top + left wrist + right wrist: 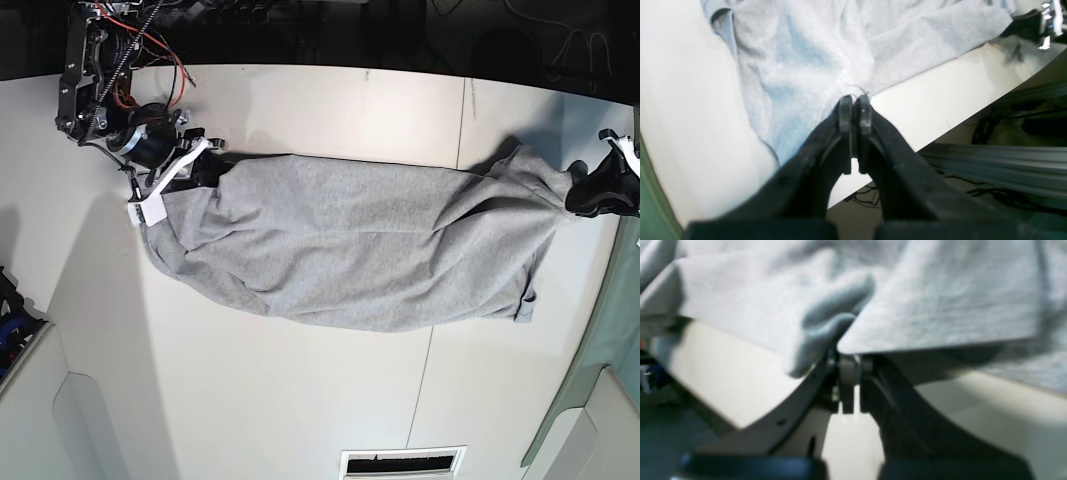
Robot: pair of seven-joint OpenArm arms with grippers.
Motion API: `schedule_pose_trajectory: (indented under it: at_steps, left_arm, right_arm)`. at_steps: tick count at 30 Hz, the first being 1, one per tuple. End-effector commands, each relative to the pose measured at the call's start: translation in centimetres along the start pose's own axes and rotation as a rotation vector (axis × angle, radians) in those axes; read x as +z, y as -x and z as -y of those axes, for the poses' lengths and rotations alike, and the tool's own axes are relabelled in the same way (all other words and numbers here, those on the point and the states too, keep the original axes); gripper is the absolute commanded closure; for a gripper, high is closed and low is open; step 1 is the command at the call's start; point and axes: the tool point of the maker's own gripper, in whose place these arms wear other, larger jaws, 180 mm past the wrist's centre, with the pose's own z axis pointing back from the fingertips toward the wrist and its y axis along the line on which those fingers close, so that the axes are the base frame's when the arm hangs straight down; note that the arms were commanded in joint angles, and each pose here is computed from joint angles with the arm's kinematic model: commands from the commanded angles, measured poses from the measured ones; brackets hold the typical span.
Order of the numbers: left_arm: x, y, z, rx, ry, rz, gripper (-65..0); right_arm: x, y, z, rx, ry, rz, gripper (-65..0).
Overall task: Layout the t-shirt on the table in an organized manner, then fold the t-shirt properly
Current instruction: 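Regrasp the shirt end with the right gripper, then lift the shirt with both grippers and swing it flat across the table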
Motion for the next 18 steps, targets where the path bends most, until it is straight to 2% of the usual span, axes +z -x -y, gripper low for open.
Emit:
schedule_pose_trajectory:
  at_steps: [1,6,12,18]
  left_arm:
    - [1.0,-2.0,-0.4,-0.037,-0.014,0.054,0.0]
    - [3.5,-3.2,-2.3,-0.055,-0.093,0.066,0.0]
    - [4.4,-2.0,0.3,-0.087,0.013,-0.049,0.0]
    - [4.5,0.3,2.4,-0.099,0.058,-0.134,0.0]
  right_arm:
    - [1.3,-1.9,-0.6,0.028,-0.026,0.058,0.0]
    - [6.8,-3.0,-0.1,0.133,0.023,0.097,0.0]
    - [12.5,-1.5,2.3,0.180,0.114,0.060,0.0]
    - [17.4,-0.2,5.2,0.167,0.247,0.054,0.0]
